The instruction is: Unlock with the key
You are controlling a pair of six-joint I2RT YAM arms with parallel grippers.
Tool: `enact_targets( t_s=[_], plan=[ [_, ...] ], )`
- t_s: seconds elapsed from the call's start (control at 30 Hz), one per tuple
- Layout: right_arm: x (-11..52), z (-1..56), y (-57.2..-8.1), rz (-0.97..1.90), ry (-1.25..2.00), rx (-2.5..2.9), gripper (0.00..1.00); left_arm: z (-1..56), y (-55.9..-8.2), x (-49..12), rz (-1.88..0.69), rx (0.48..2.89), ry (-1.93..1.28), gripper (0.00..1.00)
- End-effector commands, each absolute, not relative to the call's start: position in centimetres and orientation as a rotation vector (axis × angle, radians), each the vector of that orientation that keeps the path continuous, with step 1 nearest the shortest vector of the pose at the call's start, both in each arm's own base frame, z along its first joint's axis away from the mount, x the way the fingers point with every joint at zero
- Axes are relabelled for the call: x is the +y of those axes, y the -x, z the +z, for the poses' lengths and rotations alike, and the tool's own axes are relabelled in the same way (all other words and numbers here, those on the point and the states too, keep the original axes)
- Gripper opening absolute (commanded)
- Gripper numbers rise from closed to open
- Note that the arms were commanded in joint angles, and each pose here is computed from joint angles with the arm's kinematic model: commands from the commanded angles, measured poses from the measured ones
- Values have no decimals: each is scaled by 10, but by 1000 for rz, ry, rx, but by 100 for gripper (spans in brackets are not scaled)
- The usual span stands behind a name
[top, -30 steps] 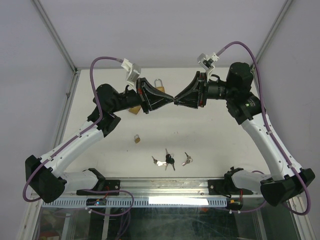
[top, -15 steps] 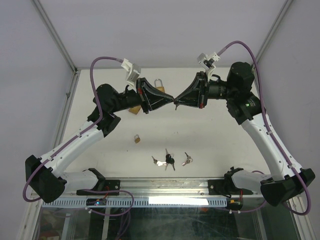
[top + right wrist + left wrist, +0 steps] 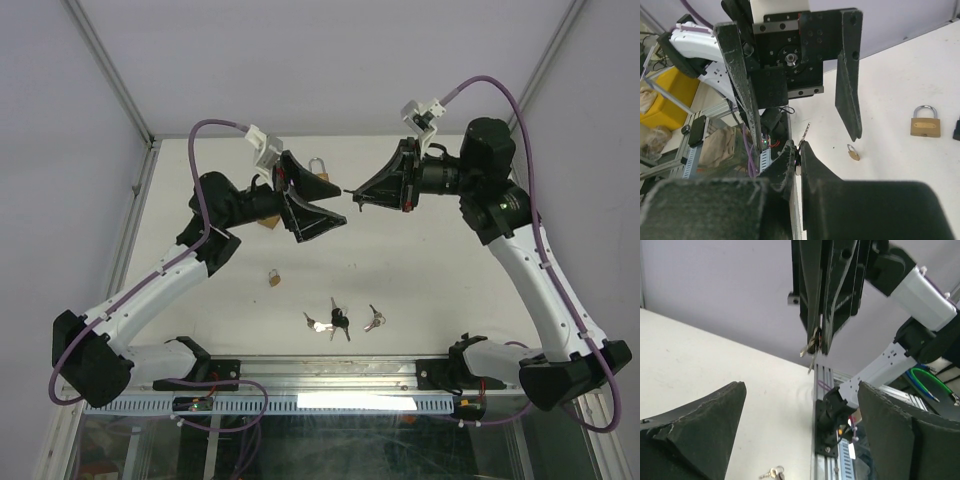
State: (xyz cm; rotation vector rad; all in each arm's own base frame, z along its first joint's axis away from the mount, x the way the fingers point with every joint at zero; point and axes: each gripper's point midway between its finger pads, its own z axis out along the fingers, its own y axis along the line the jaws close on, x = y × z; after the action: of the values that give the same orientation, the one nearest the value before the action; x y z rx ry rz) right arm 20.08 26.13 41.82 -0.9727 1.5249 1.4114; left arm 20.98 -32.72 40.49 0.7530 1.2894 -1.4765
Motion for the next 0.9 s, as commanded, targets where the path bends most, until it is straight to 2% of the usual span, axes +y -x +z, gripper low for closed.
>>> enact_targets(
  t_s=[0.0, 0.17, 0.23, 0.37, 0.47, 0.67, 0.87],
  plan=[
    [250, 418, -210, 1291, 957, 1578, 0, 414, -204, -308, -1434, 1230, -808, 99],
    [245, 405, -214, 1259, 928, 1645, 0, 368, -224, -293, -1222, 1365, -862, 99],
    [244, 400, -217, 1240, 917, 1670, 0, 323, -241, -283, -1041, 1497, -909, 99],
    [243, 389, -222, 1217, 894, 1711, 0, 204, -281, -229, -525, 1948, -989, 99],
    [242, 374, -227, 1188, 877, 1762, 0, 153, -287, -192, -266, 2095, -1104, 99],
    [248, 338, -233, 1093, 892, 1888, 0, 126, -254, -195, -360, 2064, -1278, 99],
    [253, 325, -231, 1102, 911, 1918, 0, 77, -265, -170, -167, 2176, -1290, 99]
  ],
)
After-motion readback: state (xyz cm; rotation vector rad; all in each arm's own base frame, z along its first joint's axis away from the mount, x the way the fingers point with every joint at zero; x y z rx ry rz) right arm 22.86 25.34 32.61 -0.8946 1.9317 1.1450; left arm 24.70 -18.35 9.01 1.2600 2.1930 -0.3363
